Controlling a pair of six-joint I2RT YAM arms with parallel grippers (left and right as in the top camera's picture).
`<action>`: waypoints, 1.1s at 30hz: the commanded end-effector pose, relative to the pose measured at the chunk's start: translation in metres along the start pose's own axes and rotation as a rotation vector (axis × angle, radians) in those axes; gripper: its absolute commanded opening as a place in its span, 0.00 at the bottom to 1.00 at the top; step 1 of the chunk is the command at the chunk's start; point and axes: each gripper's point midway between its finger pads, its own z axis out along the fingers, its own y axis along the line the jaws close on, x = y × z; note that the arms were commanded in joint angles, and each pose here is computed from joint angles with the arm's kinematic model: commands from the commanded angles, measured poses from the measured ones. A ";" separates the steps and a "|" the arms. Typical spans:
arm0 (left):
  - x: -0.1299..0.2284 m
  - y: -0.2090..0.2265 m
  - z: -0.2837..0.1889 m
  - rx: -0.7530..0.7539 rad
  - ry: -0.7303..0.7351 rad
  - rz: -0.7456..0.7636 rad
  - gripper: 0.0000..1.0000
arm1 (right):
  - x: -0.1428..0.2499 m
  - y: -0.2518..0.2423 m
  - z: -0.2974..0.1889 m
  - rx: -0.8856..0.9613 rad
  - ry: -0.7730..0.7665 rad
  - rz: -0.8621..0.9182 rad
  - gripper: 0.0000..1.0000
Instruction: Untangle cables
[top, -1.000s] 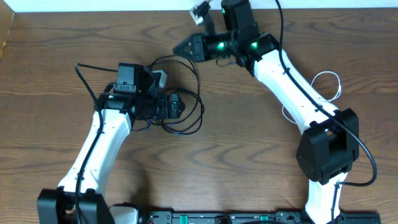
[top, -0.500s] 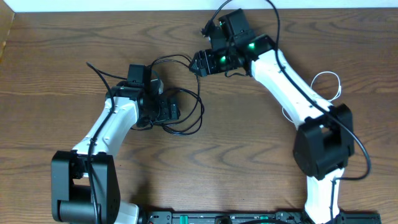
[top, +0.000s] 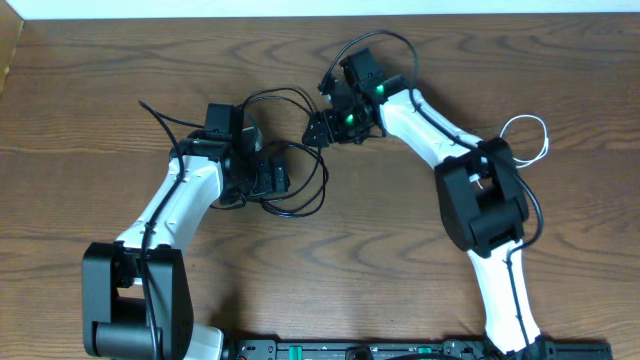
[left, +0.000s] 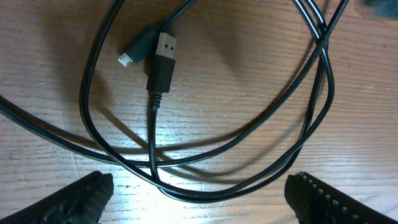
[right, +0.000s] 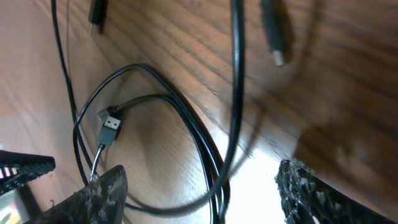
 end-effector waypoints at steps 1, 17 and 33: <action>-0.002 0.003 0.001 -0.017 -0.003 -0.011 0.93 | 0.010 -0.002 0.016 -0.151 0.046 0.016 0.73; -0.002 0.003 0.001 -0.017 -0.003 -0.010 0.93 | 0.026 -0.015 0.051 -0.299 0.092 0.043 0.27; -0.012 -0.031 -0.038 0.510 -0.009 -0.010 0.93 | -0.026 0.061 -0.049 -0.380 -0.086 -0.154 0.01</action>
